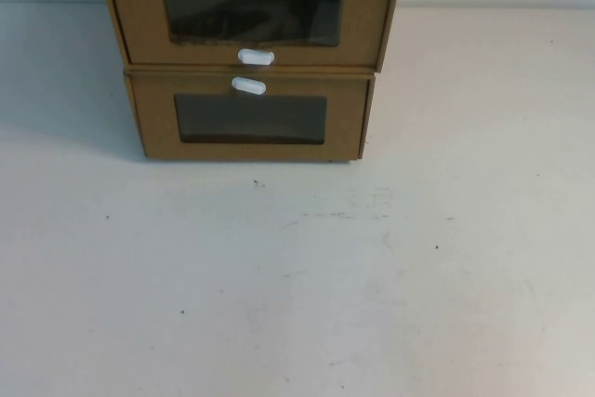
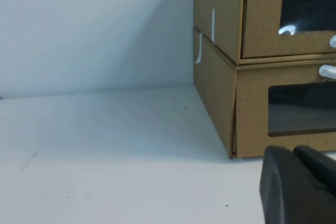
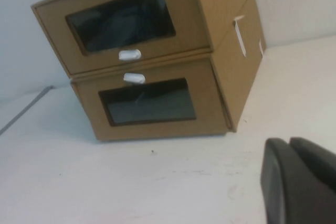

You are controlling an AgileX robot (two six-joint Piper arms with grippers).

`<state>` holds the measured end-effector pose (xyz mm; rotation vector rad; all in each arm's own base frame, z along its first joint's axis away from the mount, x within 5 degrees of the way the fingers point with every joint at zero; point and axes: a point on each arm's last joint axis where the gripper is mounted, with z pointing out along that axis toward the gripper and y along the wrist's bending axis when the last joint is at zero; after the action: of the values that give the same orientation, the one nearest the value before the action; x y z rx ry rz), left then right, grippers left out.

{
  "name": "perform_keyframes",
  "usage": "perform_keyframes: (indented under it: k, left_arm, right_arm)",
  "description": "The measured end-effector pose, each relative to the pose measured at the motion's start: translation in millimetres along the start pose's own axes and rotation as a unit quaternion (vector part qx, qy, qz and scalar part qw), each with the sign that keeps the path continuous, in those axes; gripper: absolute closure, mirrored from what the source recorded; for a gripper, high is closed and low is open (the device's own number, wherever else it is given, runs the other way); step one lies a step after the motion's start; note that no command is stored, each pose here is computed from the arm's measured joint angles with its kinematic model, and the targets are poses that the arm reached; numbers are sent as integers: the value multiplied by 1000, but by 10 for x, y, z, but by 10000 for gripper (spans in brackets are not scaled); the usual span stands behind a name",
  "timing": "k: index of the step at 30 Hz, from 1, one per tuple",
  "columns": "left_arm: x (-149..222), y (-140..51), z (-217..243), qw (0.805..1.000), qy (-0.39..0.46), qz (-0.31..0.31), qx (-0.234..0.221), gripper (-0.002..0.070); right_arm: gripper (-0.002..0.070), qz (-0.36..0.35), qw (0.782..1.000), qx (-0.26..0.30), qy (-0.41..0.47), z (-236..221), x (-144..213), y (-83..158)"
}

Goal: Close the shoe box

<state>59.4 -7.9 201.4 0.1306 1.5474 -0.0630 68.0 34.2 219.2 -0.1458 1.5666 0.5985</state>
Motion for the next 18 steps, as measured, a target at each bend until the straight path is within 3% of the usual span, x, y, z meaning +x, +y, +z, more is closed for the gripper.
perform_keyframes:
  k: [18]
  left_arm:
    - [-4, 5, 0, 1000, -2, -1, -3, 680]
  right_arm:
    - [687, -31, 998, 5, 55, 0, 118, -17]
